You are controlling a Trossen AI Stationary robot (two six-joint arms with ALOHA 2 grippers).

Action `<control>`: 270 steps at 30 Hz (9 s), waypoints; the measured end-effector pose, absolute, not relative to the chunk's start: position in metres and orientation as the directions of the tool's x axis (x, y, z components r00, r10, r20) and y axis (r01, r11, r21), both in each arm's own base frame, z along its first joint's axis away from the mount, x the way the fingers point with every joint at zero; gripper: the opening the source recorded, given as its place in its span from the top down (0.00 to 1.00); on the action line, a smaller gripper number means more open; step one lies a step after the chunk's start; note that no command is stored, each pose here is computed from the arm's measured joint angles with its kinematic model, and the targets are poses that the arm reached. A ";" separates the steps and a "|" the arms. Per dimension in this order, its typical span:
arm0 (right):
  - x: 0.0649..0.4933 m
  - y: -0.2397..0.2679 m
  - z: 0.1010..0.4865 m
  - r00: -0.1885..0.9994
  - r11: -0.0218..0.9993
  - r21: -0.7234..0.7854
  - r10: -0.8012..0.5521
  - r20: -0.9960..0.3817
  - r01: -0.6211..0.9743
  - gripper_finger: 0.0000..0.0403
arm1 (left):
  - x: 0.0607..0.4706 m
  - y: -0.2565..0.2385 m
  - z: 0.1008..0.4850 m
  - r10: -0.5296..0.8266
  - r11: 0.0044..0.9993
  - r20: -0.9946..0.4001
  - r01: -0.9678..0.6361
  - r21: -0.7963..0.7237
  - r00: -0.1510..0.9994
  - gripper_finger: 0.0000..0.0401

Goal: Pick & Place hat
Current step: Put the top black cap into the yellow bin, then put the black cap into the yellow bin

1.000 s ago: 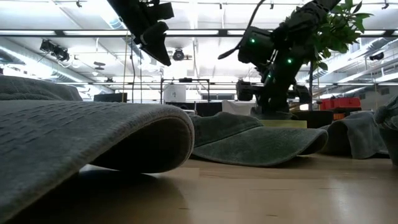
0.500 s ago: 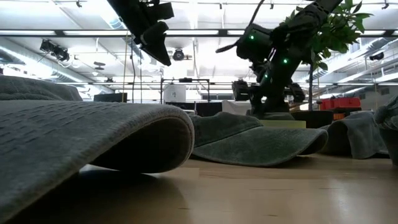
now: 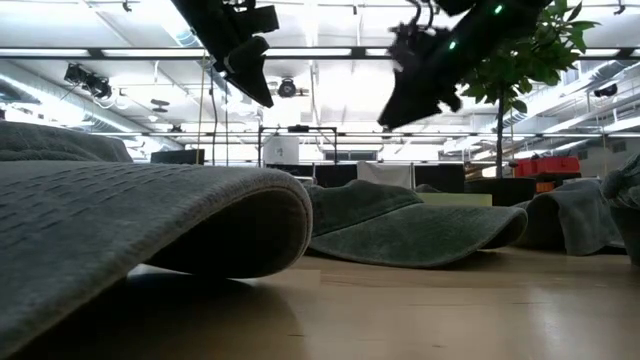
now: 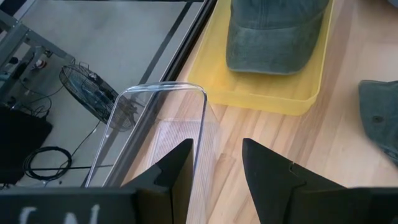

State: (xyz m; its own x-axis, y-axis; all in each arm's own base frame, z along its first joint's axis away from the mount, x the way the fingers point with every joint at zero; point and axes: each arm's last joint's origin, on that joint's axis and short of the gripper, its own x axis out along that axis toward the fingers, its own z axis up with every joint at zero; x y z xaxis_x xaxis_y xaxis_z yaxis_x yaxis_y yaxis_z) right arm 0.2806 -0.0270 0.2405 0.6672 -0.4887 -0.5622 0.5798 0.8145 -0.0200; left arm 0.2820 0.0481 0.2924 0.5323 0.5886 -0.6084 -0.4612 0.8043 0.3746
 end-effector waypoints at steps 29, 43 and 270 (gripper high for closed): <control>0.327 0.029 0.152 0.614 0.939 0.150 0.318 -0.723 -0.310 0.52 | 0.269 0.034 0.301 0.563 0.822 -0.621 -0.447 0.353 0.545 0.65; 0.332 0.018 0.156 0.653 0.974 0.083 0.204 -0.729 -0.211 0.97 | 0.238 0.017 0.326 0.527 0.848 -0.594 -0.419 0.323 0.608 0.65; 0.286 -0.076 0.275 0.468 0.650 -0.690 -0.525 -0.711 -0.319 0.65 | 0.231 0.017 0.324 0.524 0.838 -0.625 -0.482 0.256 0.579 0.65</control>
State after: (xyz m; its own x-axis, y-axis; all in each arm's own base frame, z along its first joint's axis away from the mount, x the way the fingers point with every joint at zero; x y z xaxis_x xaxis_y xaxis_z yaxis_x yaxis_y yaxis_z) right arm 0.2856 -0.0759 0.2745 0.4677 -0.5251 -0.7110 -0.3191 0.6498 -0.6899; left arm 0.2313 0.0169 0.3245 0.5788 0.5241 -0.6248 -0.4821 0.8378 0.2561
